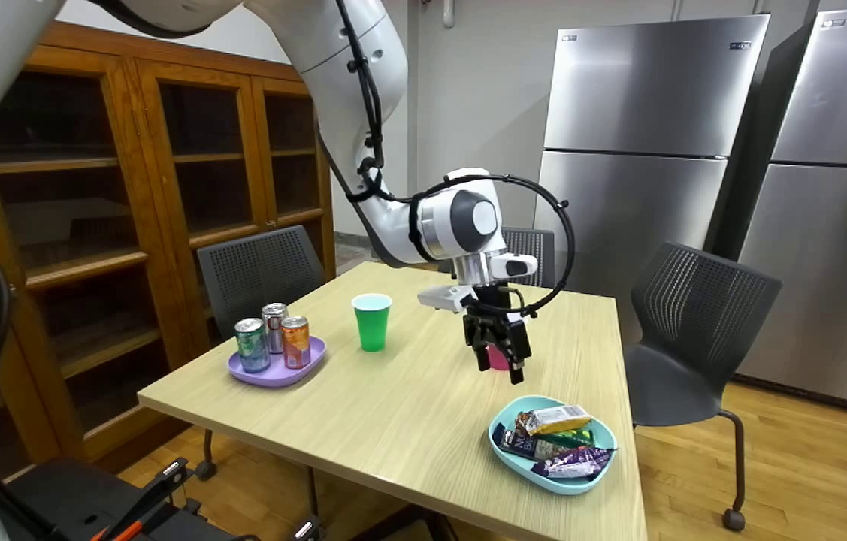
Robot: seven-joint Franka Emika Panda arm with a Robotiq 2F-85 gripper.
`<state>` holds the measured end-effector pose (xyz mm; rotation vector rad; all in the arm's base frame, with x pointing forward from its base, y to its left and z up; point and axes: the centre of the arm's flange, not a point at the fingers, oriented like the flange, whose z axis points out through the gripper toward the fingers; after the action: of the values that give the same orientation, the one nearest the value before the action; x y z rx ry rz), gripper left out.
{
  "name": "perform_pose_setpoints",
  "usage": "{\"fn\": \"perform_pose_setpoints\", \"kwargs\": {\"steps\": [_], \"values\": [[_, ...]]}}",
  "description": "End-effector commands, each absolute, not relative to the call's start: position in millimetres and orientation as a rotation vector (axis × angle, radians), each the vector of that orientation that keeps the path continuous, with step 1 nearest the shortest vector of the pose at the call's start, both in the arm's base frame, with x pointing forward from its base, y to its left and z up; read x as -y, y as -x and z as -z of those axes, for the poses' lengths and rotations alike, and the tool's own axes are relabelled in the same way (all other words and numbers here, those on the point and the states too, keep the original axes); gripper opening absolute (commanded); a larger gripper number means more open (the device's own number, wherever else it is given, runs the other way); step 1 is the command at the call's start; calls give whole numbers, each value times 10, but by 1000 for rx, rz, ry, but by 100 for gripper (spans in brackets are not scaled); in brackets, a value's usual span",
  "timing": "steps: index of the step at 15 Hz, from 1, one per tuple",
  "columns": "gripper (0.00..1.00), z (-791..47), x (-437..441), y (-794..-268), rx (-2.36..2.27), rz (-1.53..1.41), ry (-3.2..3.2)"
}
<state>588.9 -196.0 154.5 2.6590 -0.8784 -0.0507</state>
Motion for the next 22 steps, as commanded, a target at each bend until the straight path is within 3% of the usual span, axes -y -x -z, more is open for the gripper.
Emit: {"fn": "perform_pose_setpoints", "kwargs": {"steps": [1,22], "values": [[100,-1718,1667,-5763,777,68,-2677],[100,-1621,1104,-5818,567,62,-2711]]}}
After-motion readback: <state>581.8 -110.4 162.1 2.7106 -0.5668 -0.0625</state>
